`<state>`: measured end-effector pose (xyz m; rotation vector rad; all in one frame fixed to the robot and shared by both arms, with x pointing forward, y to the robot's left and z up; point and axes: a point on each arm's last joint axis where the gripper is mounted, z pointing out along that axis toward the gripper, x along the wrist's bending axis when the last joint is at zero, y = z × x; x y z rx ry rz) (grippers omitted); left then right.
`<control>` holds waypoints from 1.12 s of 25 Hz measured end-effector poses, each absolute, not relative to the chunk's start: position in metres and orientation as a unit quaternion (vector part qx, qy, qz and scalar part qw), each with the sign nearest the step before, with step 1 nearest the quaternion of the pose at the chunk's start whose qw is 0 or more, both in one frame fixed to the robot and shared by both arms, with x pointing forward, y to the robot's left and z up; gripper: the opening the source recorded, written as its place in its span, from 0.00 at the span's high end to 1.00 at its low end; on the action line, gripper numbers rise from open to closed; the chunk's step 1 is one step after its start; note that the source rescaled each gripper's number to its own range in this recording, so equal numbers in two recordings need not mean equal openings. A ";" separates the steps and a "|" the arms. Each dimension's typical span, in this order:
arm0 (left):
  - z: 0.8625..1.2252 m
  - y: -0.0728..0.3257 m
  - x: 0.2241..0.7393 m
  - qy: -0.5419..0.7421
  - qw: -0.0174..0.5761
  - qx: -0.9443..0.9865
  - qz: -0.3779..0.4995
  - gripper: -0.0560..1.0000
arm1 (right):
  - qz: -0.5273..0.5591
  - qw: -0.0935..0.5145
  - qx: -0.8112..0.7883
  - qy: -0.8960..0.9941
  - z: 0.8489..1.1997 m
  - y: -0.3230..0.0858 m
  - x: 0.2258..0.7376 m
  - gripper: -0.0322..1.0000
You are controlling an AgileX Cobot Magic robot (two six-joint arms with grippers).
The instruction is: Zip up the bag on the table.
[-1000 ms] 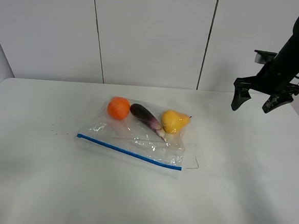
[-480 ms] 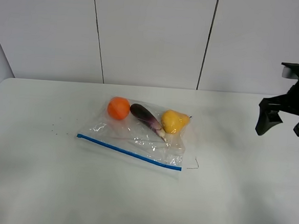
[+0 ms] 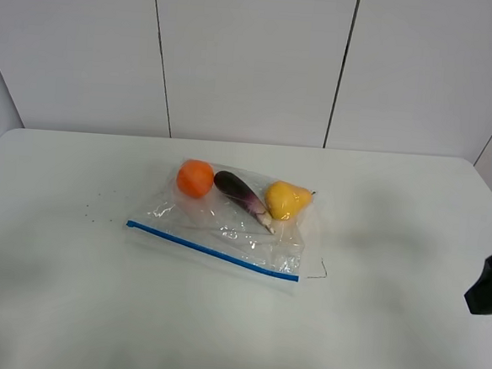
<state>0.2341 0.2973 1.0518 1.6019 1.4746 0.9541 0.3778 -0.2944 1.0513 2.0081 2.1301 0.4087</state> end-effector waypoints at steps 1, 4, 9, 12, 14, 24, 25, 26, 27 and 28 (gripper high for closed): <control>1.052 0.297 0.234 0.576 0.373 0.625 0.372 0.04 | 0.155 0.112 0.673 0.714 1.051 -0.294 0.366 0.03; 1.052 0.297 0.234 0.576 0.373 0.625 0.372 0.04 | 0.202 0.165 0.661 0.704 1.052 -0.294 0.335 0.03; 1.052 0.297 0.234 0.576 0.373 0.625 0.372 0.04 | 0.270 0.241 0.635 0.682 1.052 -0.293 0.289 0.03; 1.052 0.297 0.234 0.576 0.373 0.625 0.372 0.04 | 0.302 0.284 0.618 0.668 1.054 -0.293 0.273 0.03; 1.052 0.297 0.234 0.576 0.373 0.625 0.372 0.04 | 0.316 0.307 0.613 0.656 1.053 -0.294 0.267 0.03; 1.052 0.297 0.234 0.576 0.373 0.625 0.372 0.04 | 0.358 0.341 0.584 0.644 1.055 -0.295 0.250 0.03; 1.052 0.297 0.234 0.576 0.373 0.625 0.372 0.04 | 0.361 0.343 0.581 0.644 1.055 -0.295 0.249 0.03; 1.052 0.297 0.234 0.576 0.373 0.625 0.372 0.04 | 0.363 0.345 0.579 0.643 1.054 -0.296 0.248 0.03; 1.052 0.297 0.234 0.576 0.373 0.625 0.372 0.04 | 0.367 0.349 0.577 0.640 1.055 -0.296 0.246 0.03; 1.052 0.297 0.234 0.576 0.373 0.625 0.372 0.04 | 0.372 0.353 0.575 0.637 1.055 -0.296 0.243 0.03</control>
